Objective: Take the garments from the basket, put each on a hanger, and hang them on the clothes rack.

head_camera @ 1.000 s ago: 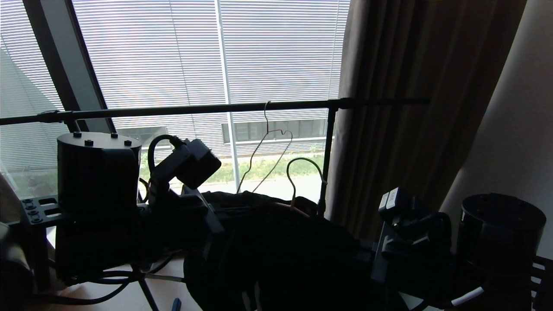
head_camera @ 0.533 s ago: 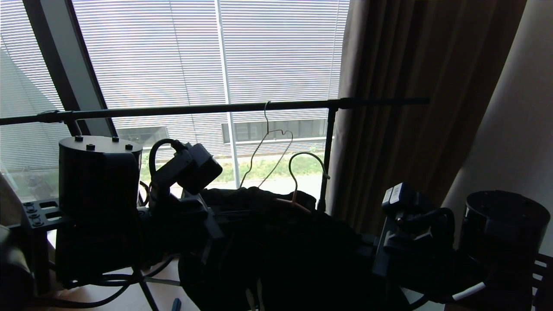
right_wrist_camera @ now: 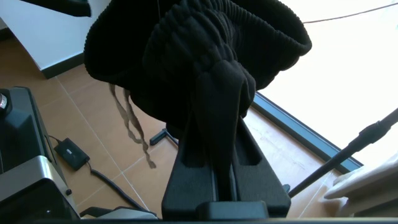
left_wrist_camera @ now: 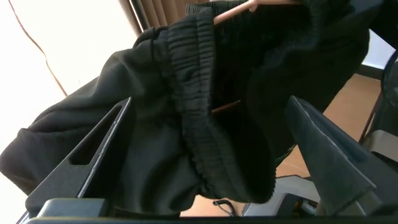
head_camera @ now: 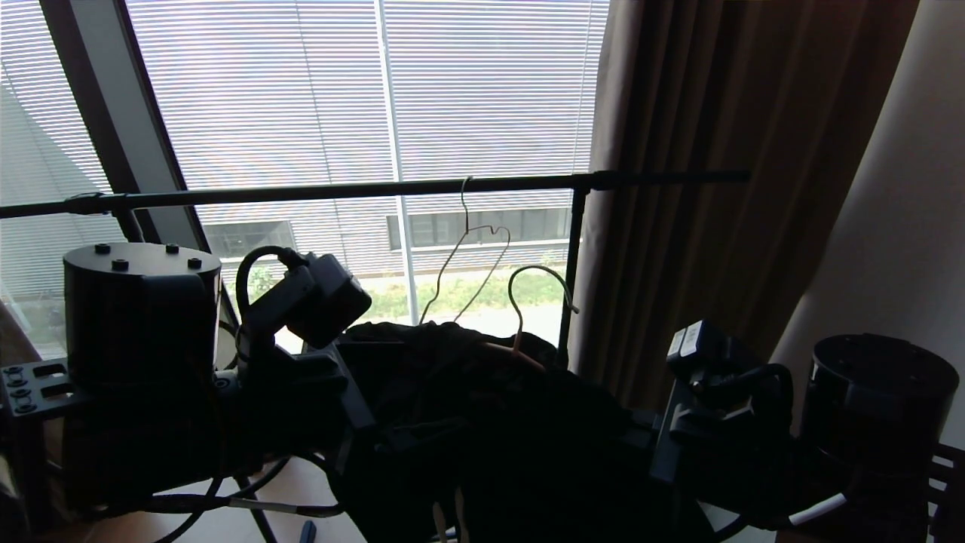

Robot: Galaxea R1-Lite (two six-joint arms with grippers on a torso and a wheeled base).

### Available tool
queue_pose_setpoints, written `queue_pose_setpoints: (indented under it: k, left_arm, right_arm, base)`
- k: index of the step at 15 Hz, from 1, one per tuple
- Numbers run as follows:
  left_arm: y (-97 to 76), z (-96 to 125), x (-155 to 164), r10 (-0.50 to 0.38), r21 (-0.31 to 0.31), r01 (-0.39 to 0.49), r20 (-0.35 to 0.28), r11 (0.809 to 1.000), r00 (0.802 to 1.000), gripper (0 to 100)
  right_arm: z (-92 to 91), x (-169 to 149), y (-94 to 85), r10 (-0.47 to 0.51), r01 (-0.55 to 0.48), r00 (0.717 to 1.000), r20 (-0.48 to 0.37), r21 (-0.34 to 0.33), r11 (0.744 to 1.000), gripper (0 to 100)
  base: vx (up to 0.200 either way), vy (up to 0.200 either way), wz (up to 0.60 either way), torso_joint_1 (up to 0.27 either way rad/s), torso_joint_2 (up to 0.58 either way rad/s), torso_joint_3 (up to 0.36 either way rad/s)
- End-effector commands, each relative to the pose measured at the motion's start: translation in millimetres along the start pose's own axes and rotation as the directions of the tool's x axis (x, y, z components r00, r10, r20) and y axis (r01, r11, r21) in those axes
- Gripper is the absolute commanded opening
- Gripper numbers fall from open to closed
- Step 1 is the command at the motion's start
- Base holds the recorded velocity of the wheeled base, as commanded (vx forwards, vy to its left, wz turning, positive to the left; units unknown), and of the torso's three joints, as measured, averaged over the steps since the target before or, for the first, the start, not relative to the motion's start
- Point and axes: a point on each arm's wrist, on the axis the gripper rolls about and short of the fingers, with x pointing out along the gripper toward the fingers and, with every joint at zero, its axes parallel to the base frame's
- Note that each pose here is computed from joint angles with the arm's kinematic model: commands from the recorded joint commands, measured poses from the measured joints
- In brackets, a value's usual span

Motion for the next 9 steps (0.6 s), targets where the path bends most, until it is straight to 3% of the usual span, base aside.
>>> queue_pose_setpoints:
  k: [1,5,9]
  left_arm:
    - [-3.8,2.3,-14.6,0.009,0.009,-0.010,0.034,1.000,0.999,100]
    - [-9.6,-7.4,-35.7,0.025,0.005,-0.025,0.047,1.000,0.999,100]
    - [4.4,-10.7,-43.9,0.101,-0.020,-0.101,0.047,0.995,0.994,100]
  right_arm:
    - [-0.2,0.3,-0.3,-0.001,0.001,1.000,-0.001,0.000,1.000,0]
    - [-2.3,0.2,-7.7,-0.027,0.027,1.000,-0.010,0.011,1.000,0]
    - [-6.0,-5.6,-15.6,-0.039,0.040,0.999,-0.018,0.021,0.999,0]
  base:
    - [0.000,0.000,0.00,0.000,0.00,0.000]
    - [0.000,0.000,0.00,0.000,0.00,0.000]
    - [0.000,0.000,0.00,0.000,0.00,0.000]
